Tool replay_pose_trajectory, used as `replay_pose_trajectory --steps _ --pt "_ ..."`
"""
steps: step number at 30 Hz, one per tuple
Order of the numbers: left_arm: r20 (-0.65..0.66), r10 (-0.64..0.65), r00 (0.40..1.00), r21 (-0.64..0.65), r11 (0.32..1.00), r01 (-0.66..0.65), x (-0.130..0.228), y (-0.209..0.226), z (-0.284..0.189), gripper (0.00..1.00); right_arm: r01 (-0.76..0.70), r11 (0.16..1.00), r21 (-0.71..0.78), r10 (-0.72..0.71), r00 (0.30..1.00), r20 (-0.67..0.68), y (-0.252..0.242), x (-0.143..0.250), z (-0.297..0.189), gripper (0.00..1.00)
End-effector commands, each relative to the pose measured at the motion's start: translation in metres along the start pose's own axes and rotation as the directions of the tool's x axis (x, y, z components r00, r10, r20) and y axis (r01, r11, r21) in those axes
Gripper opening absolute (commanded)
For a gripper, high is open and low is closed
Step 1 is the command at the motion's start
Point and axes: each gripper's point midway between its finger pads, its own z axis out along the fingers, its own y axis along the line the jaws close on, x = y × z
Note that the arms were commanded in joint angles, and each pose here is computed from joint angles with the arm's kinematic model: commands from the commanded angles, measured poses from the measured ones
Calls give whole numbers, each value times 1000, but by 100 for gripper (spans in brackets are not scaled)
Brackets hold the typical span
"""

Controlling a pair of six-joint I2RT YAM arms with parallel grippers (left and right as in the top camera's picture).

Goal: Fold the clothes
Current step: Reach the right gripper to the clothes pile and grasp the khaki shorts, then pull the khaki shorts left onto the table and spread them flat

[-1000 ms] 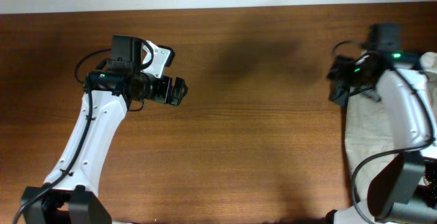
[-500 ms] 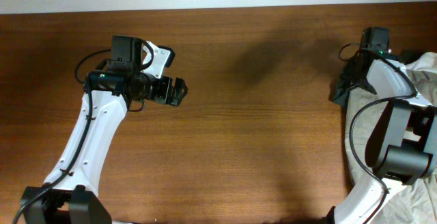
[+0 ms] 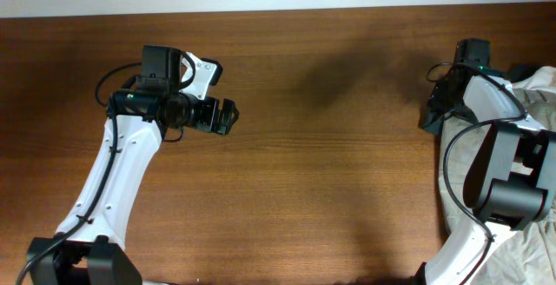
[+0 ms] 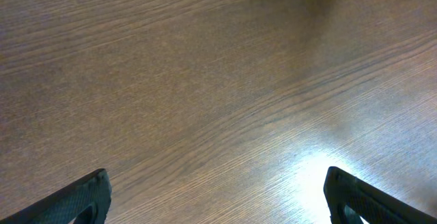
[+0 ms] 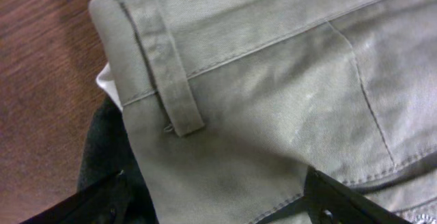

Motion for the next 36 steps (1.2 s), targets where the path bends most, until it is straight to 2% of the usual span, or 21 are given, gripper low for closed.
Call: replay_pose_trajectory --steps 1,2,4,6,10,12,15,18,20,22,23,24,25,27,28,30,32,33,34,35,36 --pt "23 2 1000 -11 1000 -2 -5 0 -7 99 20 996 86 -21 1000 10 -14 -3 2 56" --pt "23 2 1000 -11 1000 -2 -5 0 -7 99 2 994 113 -3 1000 9 -22 -3 2 45" --pt "23 2 1000 -11 1000 -2 -5 1 -7 99 -43 989 141 44 999 0 -38 -5 0 4" --pt "23 2 1000 -12 1000 -2 -6 1 -7 99 -122 988 91 122 993 6 -44 -19 -21 4" --pt "27 3 1000 -12 1000 -3 -6 1 -7 99 -112 992 -64 117 990 75 -31 -56 -93 4" --pt "27 3 1000 -12 1000 -2 -6 1 -7 99 27 970 -240 22 979 201 -13 -85 -174 4" --pt "57 -2 998 -25 1000 3 -14 5 -18 99 256 869 -423 -57 902 429 30 -95 -304 4" --pt "199 -24 980 -92 995 43 -44 25 -79 99 464 742 -484 -128 806 578 105 -63 -397 4" --pt "281 -38 959 -143 986 81 -53 39 -127 99 603 602 -524 -211 753 623 180 -14 -430 4" --pt "337 -48 940 -183 976 116 -54 49 -161 99 707 453 -543 -323 698 639 258 48 -439 5" --pt "366 -45 929 -207 970 129 -52 53 -177 99 743 369 -559 -402 670 624 302 95 -435 18" --pt "382 -45 923 -224 965 140 -50 57 -185 99 778 295 -555 -476 623 621 331 140 -433 52" --pt "388 -45 921 -233 962 145 -49 59 -189 99 799 285 -530 -498 596 630 340 158 -434 70" --pt "382 -26 924 -241 962 127 -49 59 -189 99 822 355 -445 -503 569 651 335 159 -437 78" --pt "382 -26 924 -240 962 127 -49 59 -188 99 810 392 -437 -500 586 637 328 154 -435 79" --pt "380 -28 925 -238 963 126 -49 59 -187 99 720 522 -457 -471 690 550 295 128 -420 82" --pt "349 -10 937 -199 976 84 -53 51 -171 99 656 556 -510 -456 754 474 267 109 -408 79" --pt "318 29 948 -138 990 16 -57 37 -152 93 620 568 -542 -425 784 452 251 93 -407 74" --pt "276 59 959 -73 997 -41 -60 23 -126 82 595 577 -559 -390 802 452 236 80 -412 68" --pt "226 89 970 -21 996 -86 -65 10 -91 53 578 585 -569 -359 813 458 224 70 -417 63" --pt "190 123 974 20 991 -129 -70 -3 -57 28 560 601 -570 -317 822 473 207 59 -426 59"
